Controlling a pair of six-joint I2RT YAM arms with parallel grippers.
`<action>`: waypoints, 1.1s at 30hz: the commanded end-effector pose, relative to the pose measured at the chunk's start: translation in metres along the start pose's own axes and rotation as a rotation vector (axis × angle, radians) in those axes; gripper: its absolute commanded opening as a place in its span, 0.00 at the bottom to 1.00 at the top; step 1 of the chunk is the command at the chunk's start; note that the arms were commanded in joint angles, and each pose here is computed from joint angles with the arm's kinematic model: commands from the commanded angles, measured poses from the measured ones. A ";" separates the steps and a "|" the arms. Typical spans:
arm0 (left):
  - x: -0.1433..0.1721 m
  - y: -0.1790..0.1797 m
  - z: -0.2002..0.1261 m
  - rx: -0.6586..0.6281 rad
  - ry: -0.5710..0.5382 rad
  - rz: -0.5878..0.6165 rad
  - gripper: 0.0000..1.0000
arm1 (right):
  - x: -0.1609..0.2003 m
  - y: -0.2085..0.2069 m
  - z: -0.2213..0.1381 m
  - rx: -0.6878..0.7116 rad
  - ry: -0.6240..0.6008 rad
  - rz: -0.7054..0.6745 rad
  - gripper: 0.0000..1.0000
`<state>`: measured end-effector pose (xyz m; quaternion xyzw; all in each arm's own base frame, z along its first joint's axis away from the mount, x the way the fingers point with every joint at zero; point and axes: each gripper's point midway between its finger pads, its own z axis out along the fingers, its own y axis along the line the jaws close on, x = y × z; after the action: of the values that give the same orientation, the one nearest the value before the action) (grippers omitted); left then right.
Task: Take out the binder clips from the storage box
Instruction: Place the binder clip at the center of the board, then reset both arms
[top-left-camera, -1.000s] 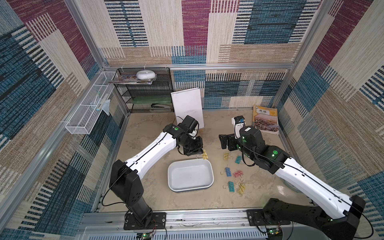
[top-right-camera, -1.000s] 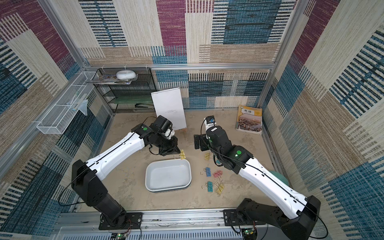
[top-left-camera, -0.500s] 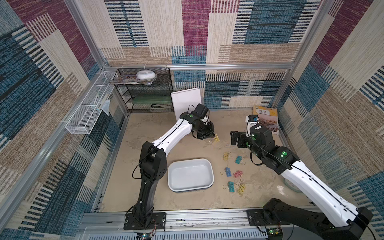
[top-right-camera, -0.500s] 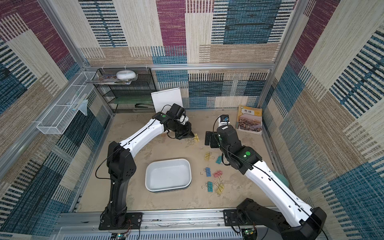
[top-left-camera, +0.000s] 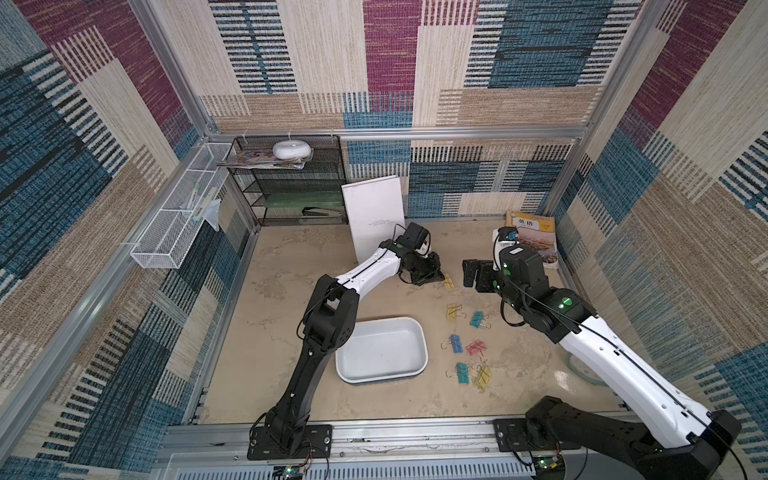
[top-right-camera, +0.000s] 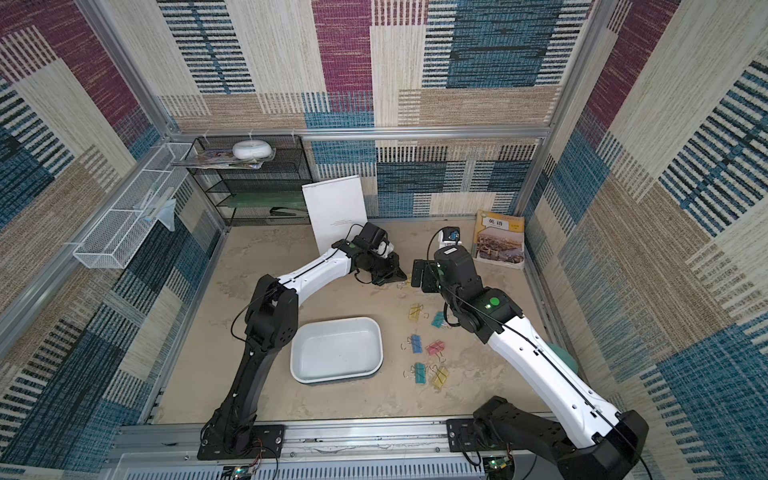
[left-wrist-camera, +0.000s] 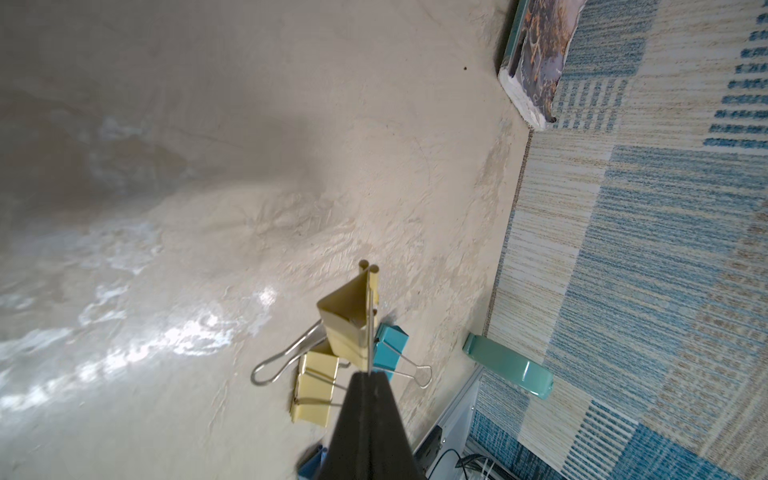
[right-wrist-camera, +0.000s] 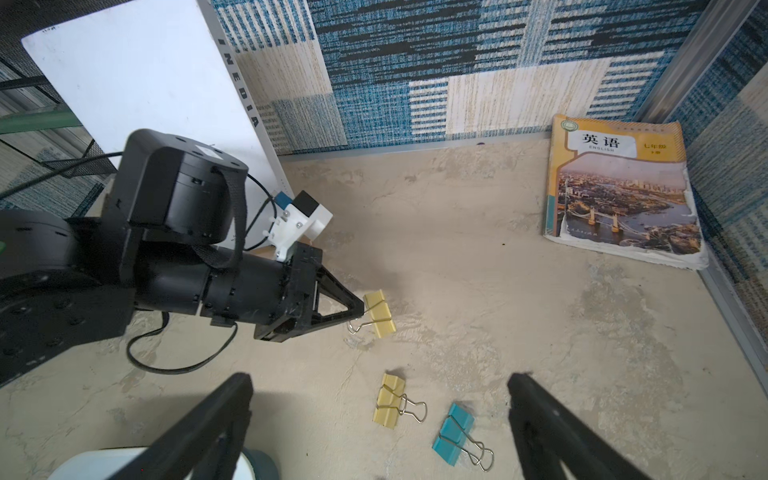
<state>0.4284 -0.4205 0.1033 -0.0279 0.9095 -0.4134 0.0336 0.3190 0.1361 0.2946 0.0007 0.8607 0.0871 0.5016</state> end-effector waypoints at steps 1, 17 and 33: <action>-0.002 -0.014 0.012 0.072 0.003 0.040 0.00 | -0.001 0.000 -0.001 -0.004 0.004 0.003 0.99; 0.012 0.011 0.042 0.029 0.074 0.025 0.21 | -0.001 -0.003 0.002 0.005 0.010 0.016 0.99; 0.003 -0.040 -0.055 0.006 -0.125 0.173 0.83 | 0.001 -0.002 0.013 0.001 -0.006 0.028 0.99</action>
<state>0.4167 -0.4239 0.1602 0.0245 0.8947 -0.4369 0.0893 0.3250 0.1342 0.2822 0.0072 0.8671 0.0850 0.4908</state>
